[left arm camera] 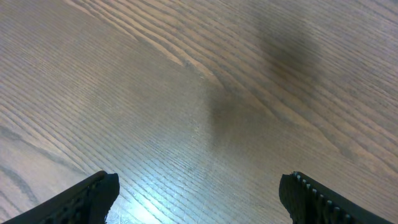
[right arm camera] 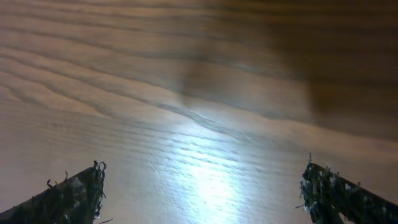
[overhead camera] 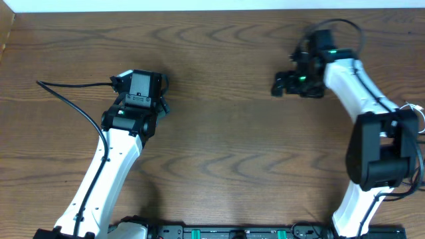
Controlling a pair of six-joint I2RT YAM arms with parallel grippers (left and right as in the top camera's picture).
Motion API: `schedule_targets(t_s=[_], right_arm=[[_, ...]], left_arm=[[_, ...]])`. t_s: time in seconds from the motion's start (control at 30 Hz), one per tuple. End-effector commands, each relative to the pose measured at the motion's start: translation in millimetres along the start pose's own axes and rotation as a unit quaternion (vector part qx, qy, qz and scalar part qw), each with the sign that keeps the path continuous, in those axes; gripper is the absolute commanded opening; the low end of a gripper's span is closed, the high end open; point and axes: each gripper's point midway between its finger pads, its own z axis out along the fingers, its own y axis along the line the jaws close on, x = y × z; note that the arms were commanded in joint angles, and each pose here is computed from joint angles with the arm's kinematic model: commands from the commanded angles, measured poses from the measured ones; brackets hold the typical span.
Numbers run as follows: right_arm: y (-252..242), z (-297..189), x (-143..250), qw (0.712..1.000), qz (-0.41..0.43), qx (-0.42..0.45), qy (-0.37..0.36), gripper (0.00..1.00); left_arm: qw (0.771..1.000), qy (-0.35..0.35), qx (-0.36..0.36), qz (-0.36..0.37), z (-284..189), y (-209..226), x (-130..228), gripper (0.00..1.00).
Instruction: Untangle cables
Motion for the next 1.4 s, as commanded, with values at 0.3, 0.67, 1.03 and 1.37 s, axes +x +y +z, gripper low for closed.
schedule_targets(t_s=[0.3, 0.67, 1.03, 1.37], right_arm=[[71, -4, -6, 0.991, -0.115, 0.046, -0.051, 0.99], [96, -2, -8, 0.988, -0.138, 0.028, -0.068, 0.99], [96, -2, -8, 0.988, -0.137, 0.028, -0.068, 0.99], [96, -2, -8, 0.988, -0.137, 0.028, -0.068, 0.99]], left_arm=[[1.000, 0.004, -0.006, -0.001, 2, 4, 3, 0.87], [1.000, 0.004, -0.006, -0.001, 2, 4, 3, 0.87], [1.000, 0.004, -0.006, -0.001, 2, 4, 3, 0.87], [1.000, 0.004, -0.006, -0.001, 2, 4, 3, 0.87]])
